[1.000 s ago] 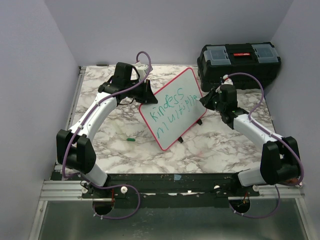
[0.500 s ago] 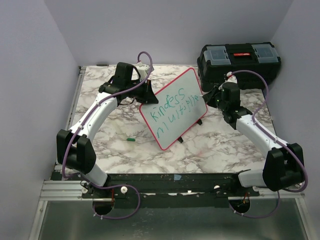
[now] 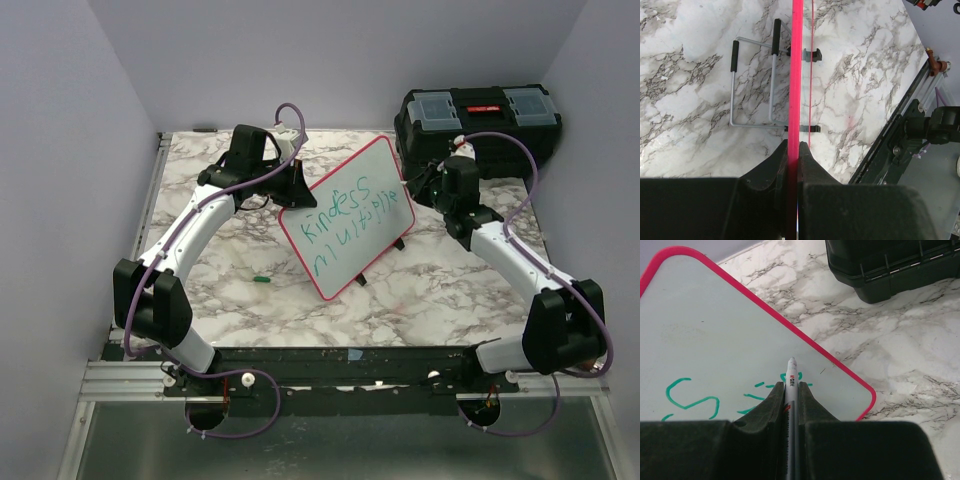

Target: Write a sentence on the whiteboard

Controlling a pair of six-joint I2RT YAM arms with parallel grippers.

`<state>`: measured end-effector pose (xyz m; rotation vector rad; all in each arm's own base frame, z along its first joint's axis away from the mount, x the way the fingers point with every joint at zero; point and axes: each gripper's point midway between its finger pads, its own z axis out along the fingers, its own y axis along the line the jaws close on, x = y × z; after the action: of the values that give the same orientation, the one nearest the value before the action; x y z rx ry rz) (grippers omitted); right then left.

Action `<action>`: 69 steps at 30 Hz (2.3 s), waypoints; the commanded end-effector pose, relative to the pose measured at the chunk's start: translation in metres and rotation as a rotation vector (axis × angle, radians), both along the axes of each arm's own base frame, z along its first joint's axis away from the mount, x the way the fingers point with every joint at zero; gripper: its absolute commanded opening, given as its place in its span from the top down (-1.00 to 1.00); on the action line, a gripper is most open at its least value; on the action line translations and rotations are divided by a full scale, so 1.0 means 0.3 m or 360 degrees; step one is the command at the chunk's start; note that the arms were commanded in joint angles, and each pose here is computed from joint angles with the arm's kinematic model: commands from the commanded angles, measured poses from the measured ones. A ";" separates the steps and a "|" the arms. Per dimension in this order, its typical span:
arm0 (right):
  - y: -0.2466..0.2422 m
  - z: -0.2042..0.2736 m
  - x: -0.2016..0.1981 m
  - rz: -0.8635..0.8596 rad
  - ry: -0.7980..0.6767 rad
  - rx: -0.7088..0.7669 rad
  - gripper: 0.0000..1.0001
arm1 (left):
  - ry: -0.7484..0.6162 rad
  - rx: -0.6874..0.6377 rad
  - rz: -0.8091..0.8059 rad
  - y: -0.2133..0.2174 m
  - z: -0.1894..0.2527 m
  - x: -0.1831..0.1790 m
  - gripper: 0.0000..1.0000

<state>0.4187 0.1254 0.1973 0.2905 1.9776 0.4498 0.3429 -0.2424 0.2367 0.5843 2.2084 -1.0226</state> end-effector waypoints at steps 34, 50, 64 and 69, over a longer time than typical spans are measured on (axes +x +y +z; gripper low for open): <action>0.004 -0.010 0.075 -0.0022 0.0038 0.0011 0.99 | -0.0142 0.0067 0.0003 0.023 0.022 0.012 1.00; 0.087 -0.026 0.038 0.0218 0.0046 0.0088 0.99 | -0.0152 0.0059 -0.0005 0.019 0.031 0.006 1.00; 0.062 -0.100 -0.008 0.0185 0.0132 0.0056 0.99 | -0.0153 0.0059 -0.0001 0.020 0.031 0.005 1.00; 0.049 -0.112 -0.013 0.0154 0.0143 0.0040 0.99 | -0.0156 0.0058 -0.0002 0.020 0.032 0.005 1.00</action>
<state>0.4230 0.1399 0.1748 0.2452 2.0494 0.5365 0.3415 -0.2430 0.2373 0.5712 2.2166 -1.0294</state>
